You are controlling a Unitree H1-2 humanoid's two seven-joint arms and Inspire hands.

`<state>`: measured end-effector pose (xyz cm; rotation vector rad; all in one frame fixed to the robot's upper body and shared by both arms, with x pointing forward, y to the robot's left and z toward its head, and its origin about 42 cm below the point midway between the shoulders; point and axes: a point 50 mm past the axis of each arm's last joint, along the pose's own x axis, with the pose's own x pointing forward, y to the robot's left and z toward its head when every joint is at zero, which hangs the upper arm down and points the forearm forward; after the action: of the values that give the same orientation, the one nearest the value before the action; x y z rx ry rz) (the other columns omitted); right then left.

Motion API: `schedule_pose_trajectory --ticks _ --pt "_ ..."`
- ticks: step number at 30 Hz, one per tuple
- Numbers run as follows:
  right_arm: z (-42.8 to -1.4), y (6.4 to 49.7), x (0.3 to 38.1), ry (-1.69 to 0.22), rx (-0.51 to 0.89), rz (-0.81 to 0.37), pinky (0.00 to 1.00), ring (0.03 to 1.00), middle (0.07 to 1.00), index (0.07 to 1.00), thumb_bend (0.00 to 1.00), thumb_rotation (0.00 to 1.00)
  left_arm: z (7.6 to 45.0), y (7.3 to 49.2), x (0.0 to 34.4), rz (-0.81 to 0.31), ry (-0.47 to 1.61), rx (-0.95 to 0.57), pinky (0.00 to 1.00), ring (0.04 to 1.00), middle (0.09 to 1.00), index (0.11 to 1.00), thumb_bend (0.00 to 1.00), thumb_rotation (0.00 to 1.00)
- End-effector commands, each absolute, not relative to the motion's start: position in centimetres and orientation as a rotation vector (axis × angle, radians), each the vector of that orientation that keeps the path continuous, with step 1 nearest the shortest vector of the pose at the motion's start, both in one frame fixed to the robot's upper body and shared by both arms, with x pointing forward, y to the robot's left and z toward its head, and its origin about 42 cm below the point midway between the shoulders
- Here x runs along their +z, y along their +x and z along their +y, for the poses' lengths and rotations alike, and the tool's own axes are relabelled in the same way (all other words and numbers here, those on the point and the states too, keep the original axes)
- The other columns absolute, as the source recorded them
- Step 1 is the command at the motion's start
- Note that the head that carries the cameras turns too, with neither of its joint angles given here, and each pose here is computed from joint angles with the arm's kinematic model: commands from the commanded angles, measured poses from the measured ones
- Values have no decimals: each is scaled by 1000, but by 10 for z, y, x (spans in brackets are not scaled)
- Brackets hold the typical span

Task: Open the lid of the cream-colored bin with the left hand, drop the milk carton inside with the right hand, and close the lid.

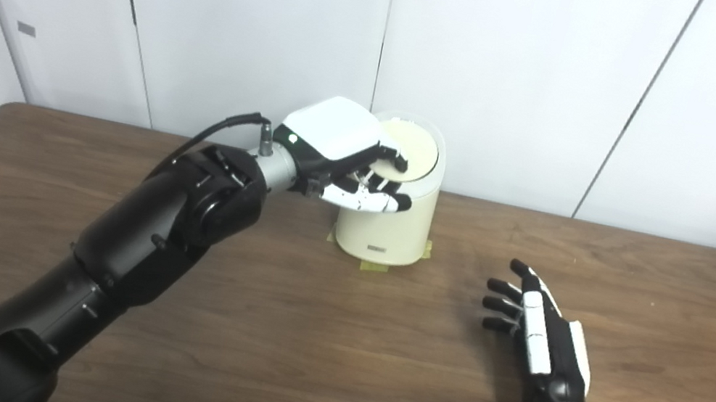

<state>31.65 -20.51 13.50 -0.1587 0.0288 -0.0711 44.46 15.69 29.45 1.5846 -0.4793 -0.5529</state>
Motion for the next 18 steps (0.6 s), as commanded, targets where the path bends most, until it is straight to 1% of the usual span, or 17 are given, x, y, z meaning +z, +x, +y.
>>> schedule_pose_trajectory --ticks 1,4,7,10,13,18 --pt "-202 324 150 -177 -66 -24 597 712 741 871 400 1000 160 449 301 -463 1649 -552 978 893 834 814 532 1000" --pt "-200 322 151 -198 -66 -16 608 718 740 873 399 1000 160 450 298 -420 1686 -568 998 918 862 846 543 1000" --pt "-200 323 152 -195 -72 -14 634 729 741 873 403 1000 160 450 296 -405 1706 -578 1000 929 879 865 556 1000" --pt "-200 324 154 -179 -74 -21 621 721 730 868 406 984 158 448 293 -390 1778 -607 1000 961 904 882 576 1000" --pt "-201 324 154 -179 -71 -23 622 722 733 873 415 983 155 447 291 -402 1873 -634 1000 972 906 875 598 1000" --pt "-201 323 154 -185 -68 -28 614 724 732 873 404 999 154 444 288 -396 1896 -647 1000 970 899 848 632 1000"
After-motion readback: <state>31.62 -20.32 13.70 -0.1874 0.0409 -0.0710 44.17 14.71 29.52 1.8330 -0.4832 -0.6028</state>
